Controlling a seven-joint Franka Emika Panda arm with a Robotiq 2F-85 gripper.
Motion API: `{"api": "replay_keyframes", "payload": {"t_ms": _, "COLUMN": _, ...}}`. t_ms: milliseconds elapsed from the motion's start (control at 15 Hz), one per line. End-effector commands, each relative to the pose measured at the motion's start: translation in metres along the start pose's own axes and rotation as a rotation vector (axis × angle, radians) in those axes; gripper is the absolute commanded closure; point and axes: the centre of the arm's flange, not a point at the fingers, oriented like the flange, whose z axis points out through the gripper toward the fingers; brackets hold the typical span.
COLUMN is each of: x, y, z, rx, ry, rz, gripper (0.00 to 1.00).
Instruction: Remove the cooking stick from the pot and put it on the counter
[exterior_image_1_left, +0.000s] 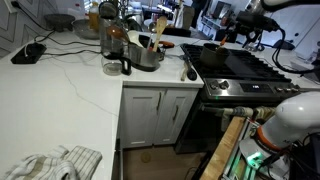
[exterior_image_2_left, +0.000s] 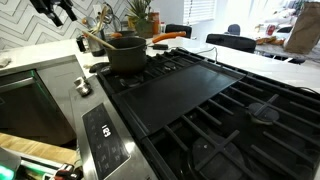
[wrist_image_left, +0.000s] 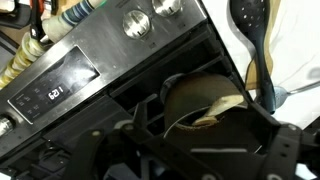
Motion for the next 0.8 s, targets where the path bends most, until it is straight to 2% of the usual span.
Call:
{"api": "replay_keyframes", "payload": {"t_ms": 0, "x": 0.008, "y": -0.011, "z": 0.003, "rx": -0.015, "ry": -0.012, "rz": 0.01, "gripper": 0.0}}
{"api": "replay_keyframes", "payload": {"t_ms": 133, "x": 0.018, "y": -0.018, "z": 0.007, "rx": -0.009, "ry": -0.01, "rz": -0.004, "gripper": 0.0}}
{"api": "replay_keyframes", "payload": {"t_ms": 733, "x": 0.078, "y": -0.028, "z": 0.036, "rx": -0.007, "ry": -0.133, "rz": -0.038, "gripper": 0.0}}
